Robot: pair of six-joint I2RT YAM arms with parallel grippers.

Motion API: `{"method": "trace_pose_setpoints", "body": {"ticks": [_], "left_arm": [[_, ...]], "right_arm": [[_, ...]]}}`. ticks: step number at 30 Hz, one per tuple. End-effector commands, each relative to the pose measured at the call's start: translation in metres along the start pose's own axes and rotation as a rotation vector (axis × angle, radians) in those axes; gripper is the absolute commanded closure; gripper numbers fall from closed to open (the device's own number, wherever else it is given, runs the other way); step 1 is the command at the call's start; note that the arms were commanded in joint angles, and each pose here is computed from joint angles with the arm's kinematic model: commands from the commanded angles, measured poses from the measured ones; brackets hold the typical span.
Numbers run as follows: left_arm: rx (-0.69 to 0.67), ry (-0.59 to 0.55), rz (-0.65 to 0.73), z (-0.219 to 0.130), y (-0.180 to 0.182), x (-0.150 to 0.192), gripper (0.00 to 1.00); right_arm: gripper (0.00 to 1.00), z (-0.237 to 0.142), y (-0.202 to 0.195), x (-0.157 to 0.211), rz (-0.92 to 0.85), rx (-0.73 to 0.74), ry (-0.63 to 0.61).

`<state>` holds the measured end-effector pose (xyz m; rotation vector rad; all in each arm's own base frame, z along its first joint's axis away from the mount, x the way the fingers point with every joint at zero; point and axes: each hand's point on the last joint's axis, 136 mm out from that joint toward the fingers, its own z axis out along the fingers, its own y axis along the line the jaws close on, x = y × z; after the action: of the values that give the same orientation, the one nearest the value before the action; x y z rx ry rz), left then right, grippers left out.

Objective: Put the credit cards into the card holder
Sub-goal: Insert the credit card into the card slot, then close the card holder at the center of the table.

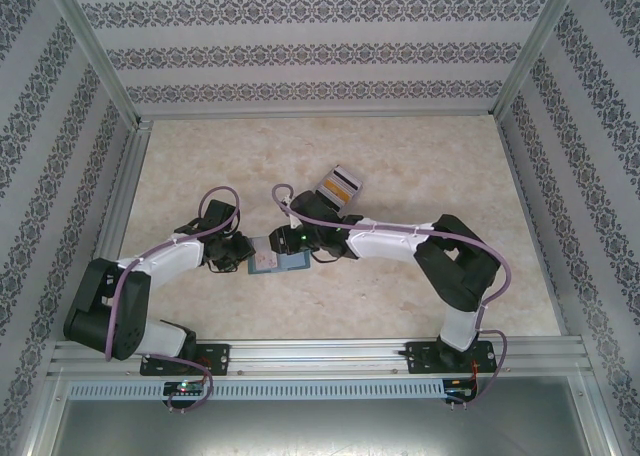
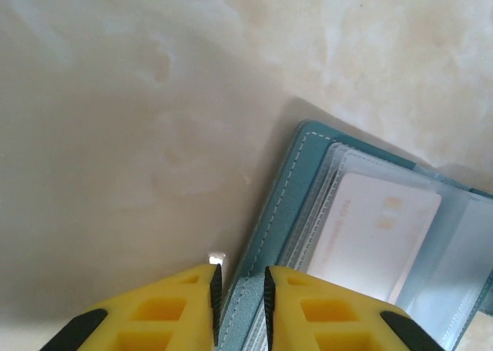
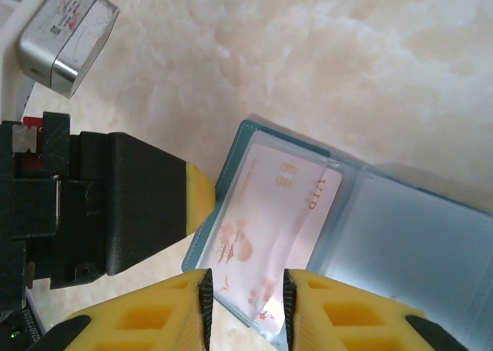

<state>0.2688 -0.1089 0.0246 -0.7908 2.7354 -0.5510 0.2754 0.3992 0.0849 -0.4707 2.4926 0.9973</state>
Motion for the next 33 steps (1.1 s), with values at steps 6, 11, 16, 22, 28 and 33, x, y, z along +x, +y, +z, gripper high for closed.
{"method": "trace_pose_setpoints", "body": {"ticks": [6,11,16,22,28,33], "left_arm": [[-0.036,-0.022,0.013,-0.01,0.004,-0.005,0.75],[-0.042,-0.024,0.023,-0.011,0.002,-0.007,0.75],[-0.044,-0.014,0.026,-0.007,0.001,-0.008,0.75],[-0.036,-0.008,0.024,-0.005,0.001,-0.007,0.75],[-0.04,0.016,0.03,-0.002,0.001,-0.003,0.75],[-0.04,0.036,0.032,0.002,0.002,0.0,0.75]], "right_arm": [[0.7,-0.011,-0.028,0.009,0.006,0.044,0.008],[0.69,-0.035,-0.049,0.011,-0.019,0.142,-0.018],[0.67,-0.052,-0.066,0.013,-0.03,0.215,-0.029],[0.67,-0.045,-0.058,0.024,-0.029,0.174,0.002],[0.68,-0.028,-0.055,0.051,-0.018,0.171,0.073],[0.67,-0.032,-0.082,0.065,0.05,0.213,0.071]]}}
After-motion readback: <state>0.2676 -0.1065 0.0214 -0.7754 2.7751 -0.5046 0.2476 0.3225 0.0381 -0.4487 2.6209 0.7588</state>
